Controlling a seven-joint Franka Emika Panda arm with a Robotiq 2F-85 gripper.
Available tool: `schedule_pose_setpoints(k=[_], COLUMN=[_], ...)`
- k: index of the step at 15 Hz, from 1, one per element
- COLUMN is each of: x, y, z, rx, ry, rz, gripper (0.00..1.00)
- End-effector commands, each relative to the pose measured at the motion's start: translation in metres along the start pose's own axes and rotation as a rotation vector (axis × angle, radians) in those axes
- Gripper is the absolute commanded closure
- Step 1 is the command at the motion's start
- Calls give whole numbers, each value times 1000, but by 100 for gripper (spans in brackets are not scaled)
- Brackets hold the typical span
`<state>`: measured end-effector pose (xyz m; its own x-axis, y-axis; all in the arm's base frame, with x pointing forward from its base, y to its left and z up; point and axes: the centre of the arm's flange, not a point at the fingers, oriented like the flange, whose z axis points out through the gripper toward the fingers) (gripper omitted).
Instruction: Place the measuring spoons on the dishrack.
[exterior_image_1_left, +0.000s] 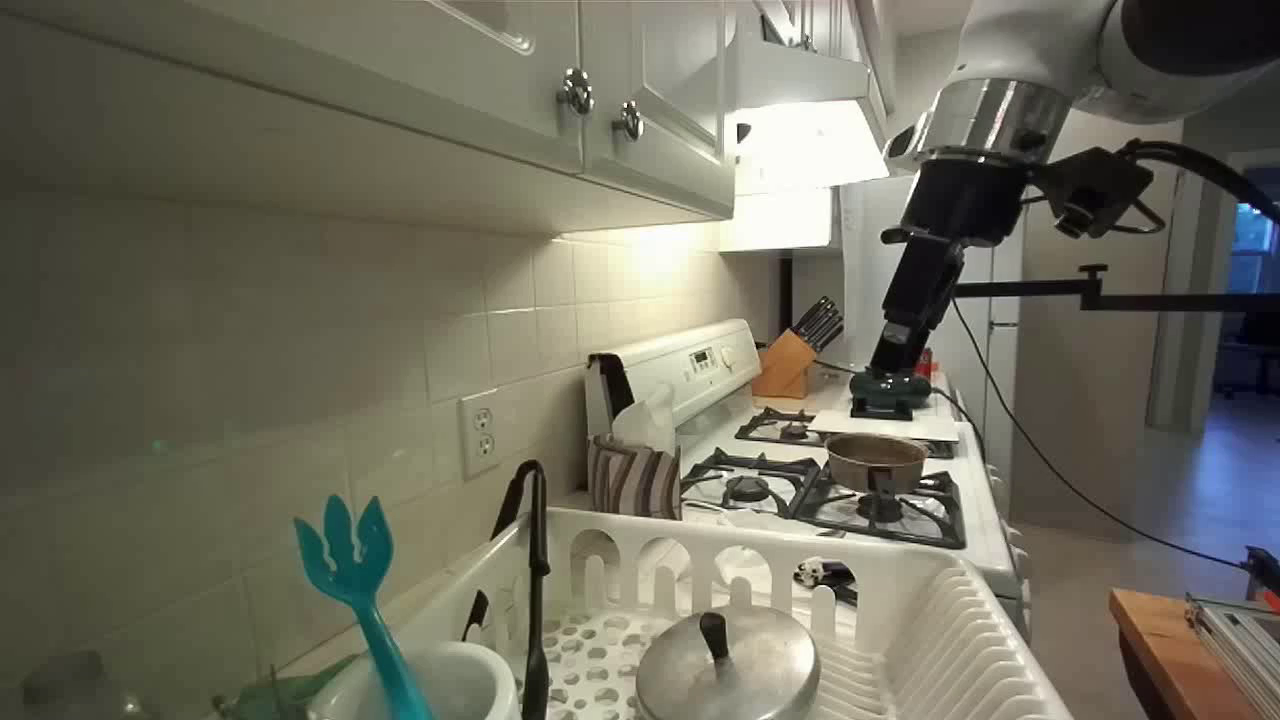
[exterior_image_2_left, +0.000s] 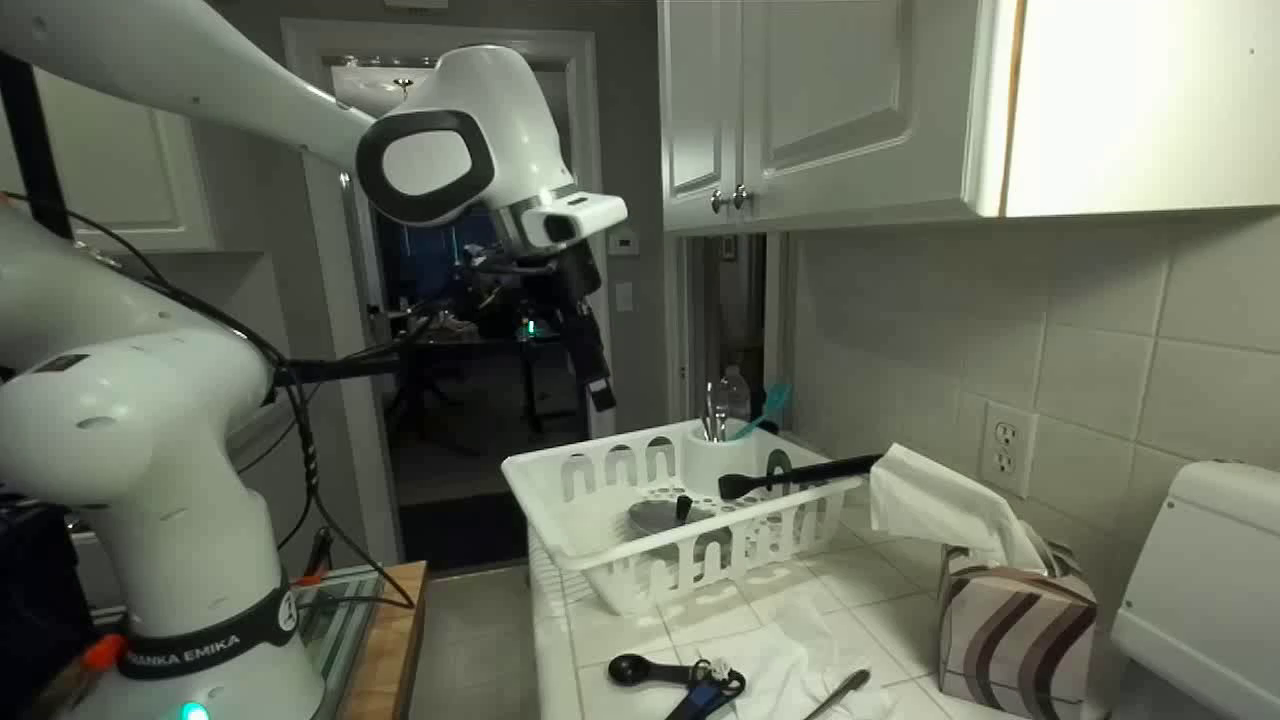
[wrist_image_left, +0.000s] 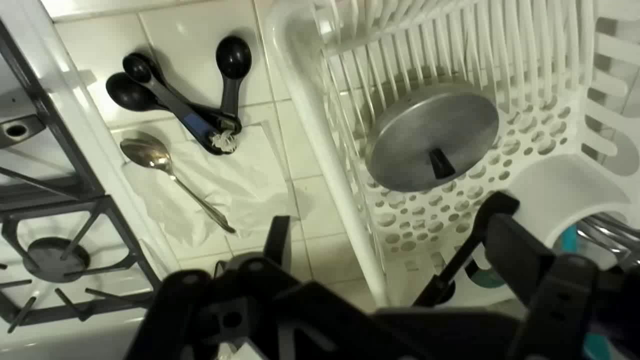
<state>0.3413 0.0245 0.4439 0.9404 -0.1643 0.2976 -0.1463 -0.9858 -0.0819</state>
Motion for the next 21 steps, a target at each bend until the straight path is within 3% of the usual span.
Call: schedule_pose_setpoints(k=[1,6,9,12,17,21], x=[-5,-9,20,40,53,53], y=[1,4,25,58,97,126], z=[7,19,41,63,107,136], rx=[-4,-19,-76,-64,-19,-56], ry=[-21,-41,64,101,38,23], rz=[1,9,155,253,301,307], gripper=[0,0,0,0,0,0])
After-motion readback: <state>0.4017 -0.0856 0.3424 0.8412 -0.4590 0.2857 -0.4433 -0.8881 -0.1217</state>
